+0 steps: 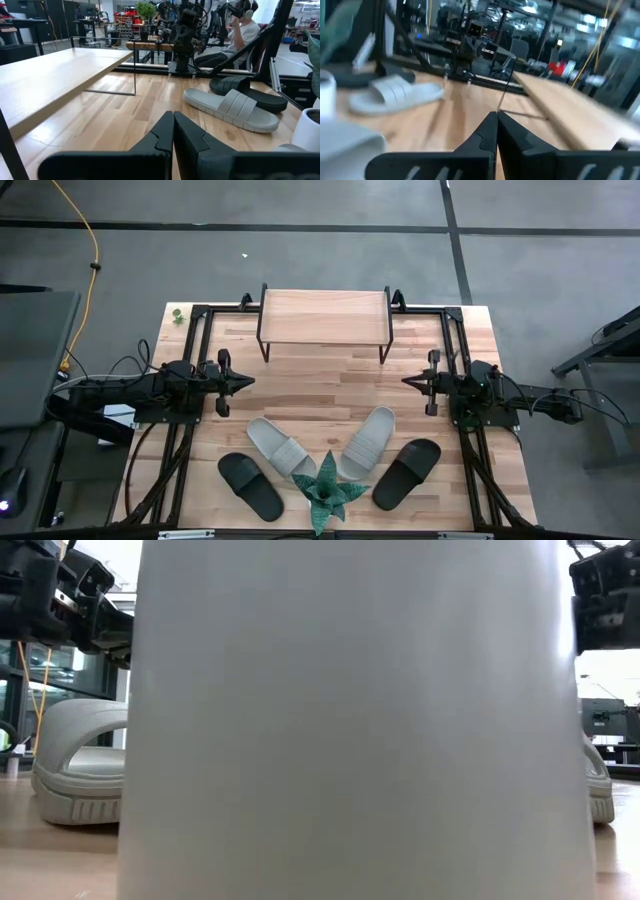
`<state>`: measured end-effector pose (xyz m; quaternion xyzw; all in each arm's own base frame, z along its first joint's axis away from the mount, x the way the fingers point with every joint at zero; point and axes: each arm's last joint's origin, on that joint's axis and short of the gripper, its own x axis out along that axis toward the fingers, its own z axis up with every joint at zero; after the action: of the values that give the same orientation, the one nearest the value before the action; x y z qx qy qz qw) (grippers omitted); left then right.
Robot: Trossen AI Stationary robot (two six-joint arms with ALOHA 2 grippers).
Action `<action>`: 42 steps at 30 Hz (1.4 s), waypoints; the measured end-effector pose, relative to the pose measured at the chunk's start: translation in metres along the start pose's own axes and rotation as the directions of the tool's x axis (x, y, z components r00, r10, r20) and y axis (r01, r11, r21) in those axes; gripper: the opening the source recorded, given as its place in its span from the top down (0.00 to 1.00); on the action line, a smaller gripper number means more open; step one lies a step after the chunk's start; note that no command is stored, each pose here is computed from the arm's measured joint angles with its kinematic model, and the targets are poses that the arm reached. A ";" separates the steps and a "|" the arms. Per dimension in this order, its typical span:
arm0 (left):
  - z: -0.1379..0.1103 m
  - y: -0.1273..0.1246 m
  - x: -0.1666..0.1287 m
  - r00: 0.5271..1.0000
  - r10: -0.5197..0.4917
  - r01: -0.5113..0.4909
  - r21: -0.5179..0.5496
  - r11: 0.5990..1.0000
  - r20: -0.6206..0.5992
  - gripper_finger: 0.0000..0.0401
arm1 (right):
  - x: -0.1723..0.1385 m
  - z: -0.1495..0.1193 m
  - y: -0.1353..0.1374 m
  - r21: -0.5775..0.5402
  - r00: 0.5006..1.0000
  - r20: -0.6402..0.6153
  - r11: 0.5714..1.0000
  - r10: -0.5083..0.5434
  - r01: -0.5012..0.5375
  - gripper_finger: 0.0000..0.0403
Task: Pick and place slides into the shelf
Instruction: Put the right black slipper on the shelf
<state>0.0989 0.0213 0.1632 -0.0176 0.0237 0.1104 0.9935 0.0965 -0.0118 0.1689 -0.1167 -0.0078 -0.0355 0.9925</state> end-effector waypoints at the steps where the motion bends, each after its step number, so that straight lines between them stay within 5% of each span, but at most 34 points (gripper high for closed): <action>1: 0.000 0.000 0.000 1.000 0.000 0.000 0.000 1.000 0.000 1.00 | 0.000 0.000 0.000 0.048 1.000 -0.002 0.999 -0.007 0.007 1.00; 14: 0.000 0.000 0.000 1.000 -0.004 0.004 -0.044 0.999 0.001 1.00 | 0.000 0.000 0.000 0.340 1.000 -0.006 0.940 -0.013 0.014 1.00; 20: 0.001 -0.001 0.000 1.000 -0.030 0.030 -0.075 0.997 0.008 1.00 | 0.000 -0.001 -0.001 0.336 0.999 -0.017 0.941 -0.043 0.046 1.00; 27: 0.015 -0.001 -0.001 0.987 -0.037 0.052 -0.093 0.994 0.158 1.00 | 0.000 0.000 -0.001 0.355 0.999 -0.010 0.934 -0.041 0.041 1.00; 34: 0.028 -0.002 -0.004 0.970 -0.050 0.060 -0.036 0.998 0.237 1.00 | -0.001 0.013 -0.005 0.378 0.988 0.124 0.925 -0.093 0.040 1.00; 39: 0.050 0.000 -0.011 0.967 0.042 -0.025 -0.069 0.997 0.251 1.00 | -0.003 0.023 -0.006 0.406 0.984 0.166 0.914 -0.062 -0.011 1.00; 42: 0.063 -0.001 -0.016 0.961 0.014 0.007 -0.075 0.997 0.276 1.00 | -0.006 0.042 -0.009 0.418 0.981 0.189 0.907 -0.035 -0.048 1.00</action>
<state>0.0868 0.0194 0.2272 -0.0393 -0.1192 0.1144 0.9855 0.0891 -0.0105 0.2114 0.0971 -0.1104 -0.0181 0.9890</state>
